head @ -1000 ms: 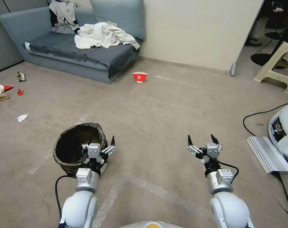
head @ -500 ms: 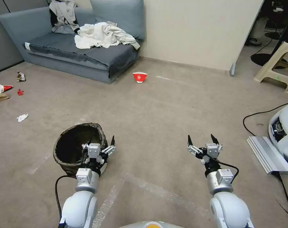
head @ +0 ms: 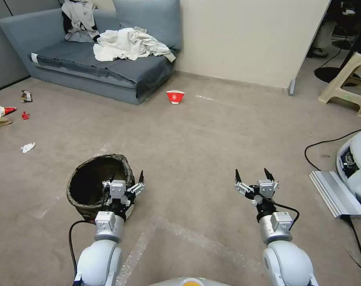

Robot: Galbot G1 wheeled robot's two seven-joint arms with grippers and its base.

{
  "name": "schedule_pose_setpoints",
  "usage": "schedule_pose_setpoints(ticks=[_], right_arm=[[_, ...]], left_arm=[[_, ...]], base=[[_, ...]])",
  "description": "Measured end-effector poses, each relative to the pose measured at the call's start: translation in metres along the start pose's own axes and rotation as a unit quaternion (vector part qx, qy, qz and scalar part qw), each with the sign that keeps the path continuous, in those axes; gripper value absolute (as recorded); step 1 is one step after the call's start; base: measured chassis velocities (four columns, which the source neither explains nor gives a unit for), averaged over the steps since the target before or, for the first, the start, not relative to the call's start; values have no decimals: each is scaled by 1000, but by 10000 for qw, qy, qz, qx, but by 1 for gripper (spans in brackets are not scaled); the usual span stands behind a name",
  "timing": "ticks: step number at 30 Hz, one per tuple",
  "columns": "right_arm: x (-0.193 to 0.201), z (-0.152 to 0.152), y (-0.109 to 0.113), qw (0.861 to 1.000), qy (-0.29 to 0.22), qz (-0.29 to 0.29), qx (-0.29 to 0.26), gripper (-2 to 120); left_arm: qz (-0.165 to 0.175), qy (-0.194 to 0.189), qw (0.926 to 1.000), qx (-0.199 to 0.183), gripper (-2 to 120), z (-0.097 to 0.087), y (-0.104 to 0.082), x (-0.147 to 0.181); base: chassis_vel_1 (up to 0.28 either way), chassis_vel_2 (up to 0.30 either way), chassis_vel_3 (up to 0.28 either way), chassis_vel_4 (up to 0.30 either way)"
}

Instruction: Pick up the trash can from the floor.

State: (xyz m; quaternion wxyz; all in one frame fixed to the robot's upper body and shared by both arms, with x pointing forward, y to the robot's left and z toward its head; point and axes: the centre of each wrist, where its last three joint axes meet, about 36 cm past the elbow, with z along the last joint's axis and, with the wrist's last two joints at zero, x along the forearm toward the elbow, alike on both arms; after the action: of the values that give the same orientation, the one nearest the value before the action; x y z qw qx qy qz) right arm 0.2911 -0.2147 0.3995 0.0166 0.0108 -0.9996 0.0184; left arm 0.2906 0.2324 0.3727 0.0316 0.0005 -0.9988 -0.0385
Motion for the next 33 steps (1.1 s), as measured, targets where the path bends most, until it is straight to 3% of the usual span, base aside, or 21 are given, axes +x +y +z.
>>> schedule_pose_setpoints(ticks=[1, 3, 4, 9, 11, 12, 15, 19, 33], right_arm=[[1, -5, 2, 10000, -27, -8, -28, 100], [11, -38, 13, 9996, -206, -46, -212, 100], [11, -38, 13, 9996, -206, -46, -212, 100], [29, -86, 23, 9981, -385, -91, -471, 100], [30, -90, 23, 9983, -271, -141, -497, 100], [31, -90, 22, 9984, -195, -201, -492, 100], [31, -90, 20, 9985, -155, -243, -469, 100], [31, -88, 16, 9986, -124, -294, -412, 100], [31, -88, 15, 9985, -122, -341, -399, 100]], left_arm=[[-15, -16, 10000, 0, 100, -2, 0, 2], [-162, -193, 9997, -32, 100, -23, 4, 20], [-162, -193, 9997, -32, 100, -23, 4, 20], [-420, -485, 9979, -130, 100, -61, 11, 49], [-498, -569, 9970, -173, 100, -73, 13, 59], [-588, -679, 9957, -223, 100, -88, 15, 70], [-605, -689, 9955, -257, 100, -93, 16, 75], [-809, -670, 9934, -472, 100, -119, 22, 96], [-839, -443, 9944, -460, 100, -120, 25, 101]], base=[[0, 0, 0, 0], [0, 0, 0, 0], [0, 0, 0, 0], [0, 0, 0, 0], [0, 0, 0, 0], [0, 0, 0, 0], [0, 0, 0, 0], [0, 0, 0, 0], [0, 0, 0, 0]])
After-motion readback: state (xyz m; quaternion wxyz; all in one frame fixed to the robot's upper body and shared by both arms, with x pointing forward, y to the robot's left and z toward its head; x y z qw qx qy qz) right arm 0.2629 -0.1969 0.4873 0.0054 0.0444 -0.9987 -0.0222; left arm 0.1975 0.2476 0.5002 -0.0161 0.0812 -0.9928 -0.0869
